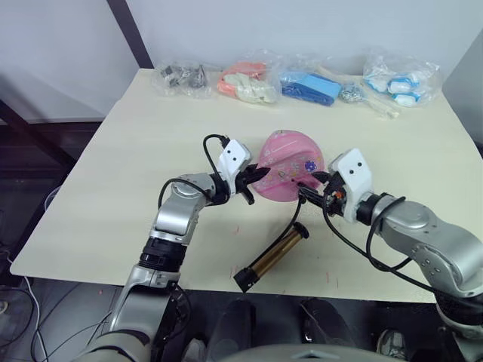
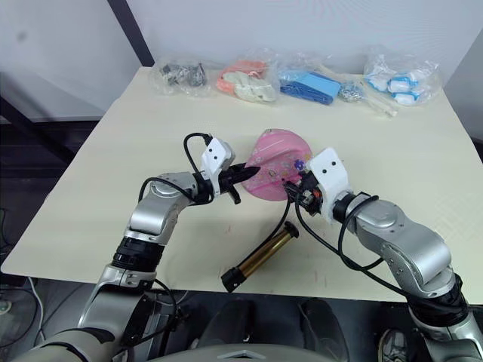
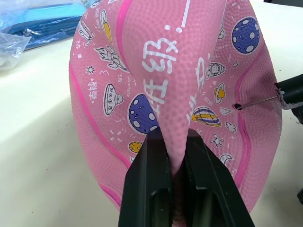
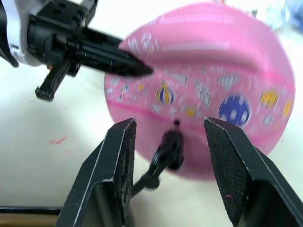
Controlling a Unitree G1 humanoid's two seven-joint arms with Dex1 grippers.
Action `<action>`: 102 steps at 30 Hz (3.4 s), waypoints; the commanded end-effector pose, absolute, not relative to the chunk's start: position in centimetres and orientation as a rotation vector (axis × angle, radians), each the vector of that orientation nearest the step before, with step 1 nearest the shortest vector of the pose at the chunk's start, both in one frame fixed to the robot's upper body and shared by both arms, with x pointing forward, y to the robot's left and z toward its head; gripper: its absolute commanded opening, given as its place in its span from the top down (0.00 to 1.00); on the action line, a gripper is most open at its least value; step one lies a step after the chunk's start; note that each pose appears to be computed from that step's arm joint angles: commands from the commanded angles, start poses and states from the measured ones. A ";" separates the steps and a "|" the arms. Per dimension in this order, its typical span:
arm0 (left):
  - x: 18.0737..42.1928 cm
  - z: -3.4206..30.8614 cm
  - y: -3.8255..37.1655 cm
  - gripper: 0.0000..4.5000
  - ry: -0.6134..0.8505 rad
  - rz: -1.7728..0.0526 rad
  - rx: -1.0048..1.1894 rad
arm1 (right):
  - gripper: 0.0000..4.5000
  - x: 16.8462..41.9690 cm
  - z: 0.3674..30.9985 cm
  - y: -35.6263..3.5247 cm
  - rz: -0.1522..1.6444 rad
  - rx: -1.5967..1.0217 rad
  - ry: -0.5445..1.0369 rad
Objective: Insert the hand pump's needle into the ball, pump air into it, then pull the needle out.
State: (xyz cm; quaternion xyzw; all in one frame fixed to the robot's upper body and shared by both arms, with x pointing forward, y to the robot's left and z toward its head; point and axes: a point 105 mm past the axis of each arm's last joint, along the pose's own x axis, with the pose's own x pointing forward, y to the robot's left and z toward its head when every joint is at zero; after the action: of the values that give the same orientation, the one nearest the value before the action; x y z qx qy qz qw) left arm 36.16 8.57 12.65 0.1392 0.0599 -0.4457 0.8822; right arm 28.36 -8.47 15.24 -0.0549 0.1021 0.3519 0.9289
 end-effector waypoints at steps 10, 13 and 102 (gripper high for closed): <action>35.4 9.1 8.3 1.00 0.274 -0.962 0.280 | 0.48 28.2 15.6 -8.5 0.633 0.091 0.169; 35.4 9.1 8.2 1.00 0.274 -0.964 0.281 | 0.48 28.1 15.3 -8.1 0.631 0.098 0.183; 34.2 8.6 7.1 1.00 0.289 -1.031 0.233 | 0.92 30.3 14.4 -6.1 0.757 -0.595 0.418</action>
State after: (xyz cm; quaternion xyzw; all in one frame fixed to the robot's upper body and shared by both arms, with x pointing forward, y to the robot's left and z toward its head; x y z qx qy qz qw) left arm 35.93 8.68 12.15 0.1267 0.0716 -0.4475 0.8824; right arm 30.63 -6.81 14.19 -0.2680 0.2055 0.3432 0.8764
